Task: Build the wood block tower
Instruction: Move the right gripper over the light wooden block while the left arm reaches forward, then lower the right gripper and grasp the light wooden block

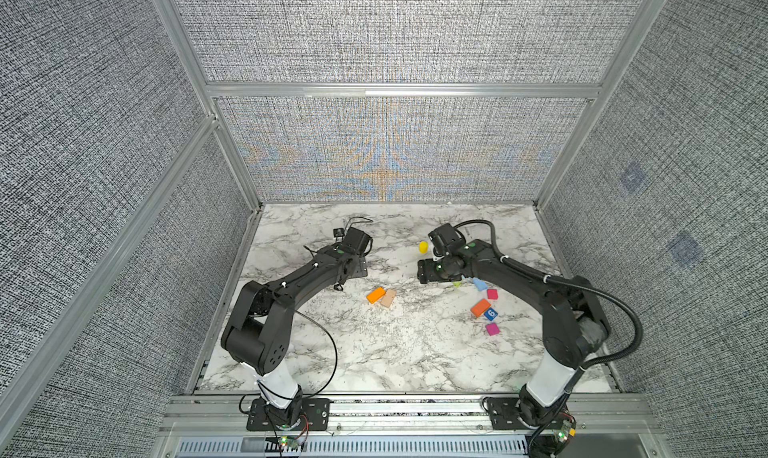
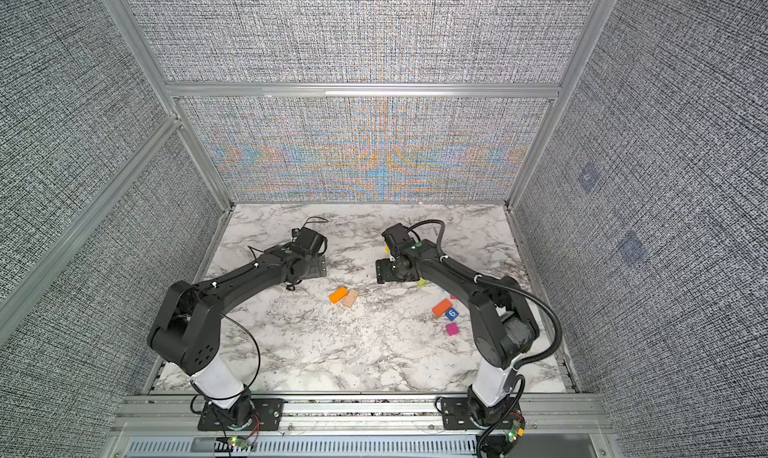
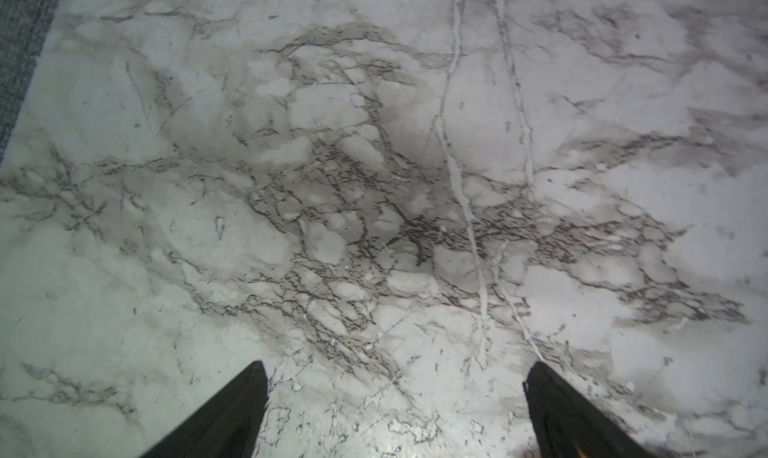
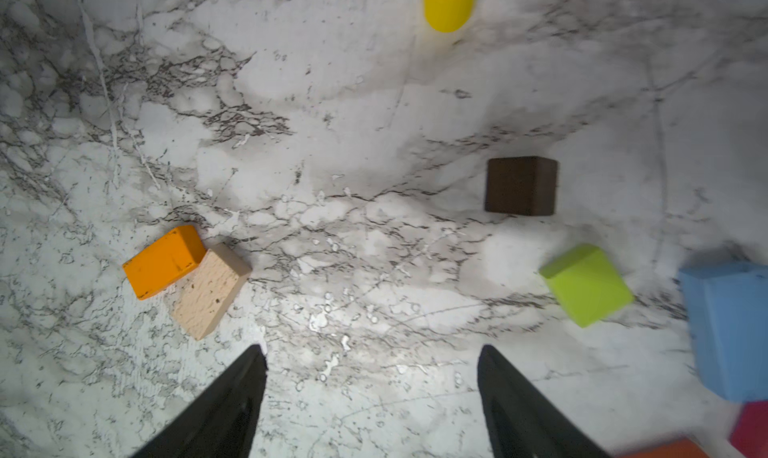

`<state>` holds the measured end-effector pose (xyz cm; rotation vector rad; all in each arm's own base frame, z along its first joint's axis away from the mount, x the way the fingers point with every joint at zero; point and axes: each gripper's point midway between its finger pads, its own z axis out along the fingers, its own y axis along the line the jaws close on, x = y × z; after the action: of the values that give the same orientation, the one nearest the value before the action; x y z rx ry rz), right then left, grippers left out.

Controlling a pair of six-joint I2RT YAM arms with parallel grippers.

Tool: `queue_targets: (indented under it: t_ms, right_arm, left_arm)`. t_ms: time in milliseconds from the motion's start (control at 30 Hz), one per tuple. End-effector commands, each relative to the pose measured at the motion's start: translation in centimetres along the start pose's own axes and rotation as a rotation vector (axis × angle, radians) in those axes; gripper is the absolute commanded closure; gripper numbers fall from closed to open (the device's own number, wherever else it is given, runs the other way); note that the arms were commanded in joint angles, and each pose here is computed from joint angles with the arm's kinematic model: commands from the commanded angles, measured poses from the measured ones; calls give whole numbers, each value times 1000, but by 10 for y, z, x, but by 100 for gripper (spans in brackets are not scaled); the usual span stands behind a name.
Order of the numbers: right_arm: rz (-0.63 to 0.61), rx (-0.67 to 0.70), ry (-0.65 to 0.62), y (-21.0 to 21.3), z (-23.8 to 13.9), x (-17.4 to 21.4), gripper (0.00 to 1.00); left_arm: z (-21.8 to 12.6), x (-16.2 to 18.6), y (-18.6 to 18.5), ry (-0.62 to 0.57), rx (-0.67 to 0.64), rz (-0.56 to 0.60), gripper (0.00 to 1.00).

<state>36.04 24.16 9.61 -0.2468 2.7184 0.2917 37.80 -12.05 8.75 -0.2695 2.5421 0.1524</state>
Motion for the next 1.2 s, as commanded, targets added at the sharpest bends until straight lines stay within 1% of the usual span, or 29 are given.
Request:
queue_targets:
  t_ms: [0, 133, 333, 467, 1167]
  right_arm:
    - [-15, 38, 32, 13, 12, 4, 18]
    - [-54, 52, 66, 34, 28, 8, 21]
    - [-118, 67, 103, 58, 43, 13, 21]
    - [-122, 70, 114, 64, 50, 20, 21]
    - [-163, 62, 163, 84, 73, 35, 21]
  left_arm:
    - [9, -2, 15, -4, 4, -127, 1]
    - [19, 9, 37, 19, -13, -183, 1]
    - [14, 10, 54, -19, -42, -235, 1]
    - [14, 14, 65, -34, -48, -278, 1]
    - [18, 17, 76, -25, -34, -325, 1]
